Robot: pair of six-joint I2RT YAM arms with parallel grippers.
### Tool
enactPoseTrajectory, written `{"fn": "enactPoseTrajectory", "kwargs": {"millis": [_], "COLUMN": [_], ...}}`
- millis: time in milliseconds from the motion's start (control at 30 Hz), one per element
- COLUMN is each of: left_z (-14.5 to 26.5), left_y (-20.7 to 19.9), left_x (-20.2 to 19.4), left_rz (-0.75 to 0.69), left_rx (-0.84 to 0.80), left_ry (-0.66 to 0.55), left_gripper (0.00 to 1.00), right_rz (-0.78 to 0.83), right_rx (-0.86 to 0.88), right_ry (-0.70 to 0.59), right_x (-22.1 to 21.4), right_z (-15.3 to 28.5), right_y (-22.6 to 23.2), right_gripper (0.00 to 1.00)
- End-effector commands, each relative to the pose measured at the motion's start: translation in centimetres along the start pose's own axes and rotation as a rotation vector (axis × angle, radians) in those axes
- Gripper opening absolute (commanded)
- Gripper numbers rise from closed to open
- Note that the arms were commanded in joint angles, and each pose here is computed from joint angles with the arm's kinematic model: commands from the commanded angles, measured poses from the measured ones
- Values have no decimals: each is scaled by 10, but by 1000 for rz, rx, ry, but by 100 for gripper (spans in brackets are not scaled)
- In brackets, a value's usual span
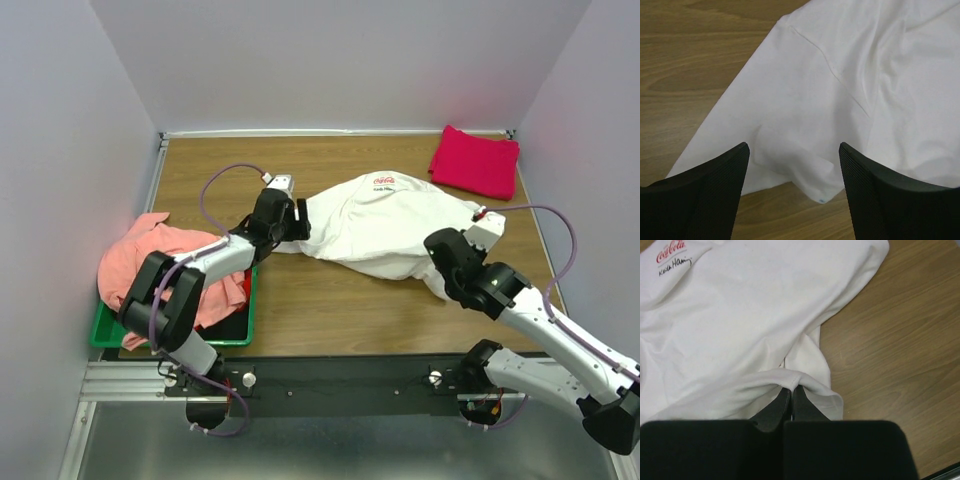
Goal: Fold and stack the t-shirts
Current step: Flatten the tshirt out
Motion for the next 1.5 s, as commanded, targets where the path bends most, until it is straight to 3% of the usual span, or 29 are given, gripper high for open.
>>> {"fn": "enactPoseTrajectory", "kwargs": {"millis": [0, 167, 567, 733, 933, 967, 1100, 1233, 1367, 1467], "left_z": [-23, -54, -85, -79, -42, -37, 6, 27, 25, 24], "left_y": [-9, -31, -113, -137, -113, -94, -51, -23, -1, 6], "left_x": [-5, -25, -50, -34, 0, -9, -5, -27, -51, -57], "left_rz": [-47, -69, -30, -28, -84, -87, -102, -109, -88, -76], "left_rx": [-5, -101, -439, -527, -367, -299, -56, 28, 84, 113], "left_ry": [48, 138, 209, 173, 44, 73, -27, 25, 111, 123], "left_gripper": [79, 79, 77, 77, 78, 79, 81, 80, 65, 61], "right_rz": [0, -6, -78, -82, -77, -74, -62, -63, -61, -62], "right_rx": [-82, -118, -129, -139, -147, -148, -153, -154, -152, -147], "right_ry": [-98, -142, -246, -268, -266, -261, -246, -230, -213, -210], "right_x": [25, 41, 72, 78, 78, 77, 72, 67, 64, 63], "right_z": [1, 4, 27, 33, 31, 30, 25, 21, 17, 16], "right_y": [-7, -13, -33, -37, -36, -35, -33, -30, -25, -24], "right_gripper": [1, 0, 0, 1, 0, 0, 0, 0, 0, 1]}}
Point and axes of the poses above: each gripper's point midway between its finger pads, its own z axis back along the fingers, its own y axis along the line the jaws close on, x = y × z, the point moved 10 cm from there along z, back along the fingers, and after that the axes turned 3 degrees about z, right-handed, at the moved point
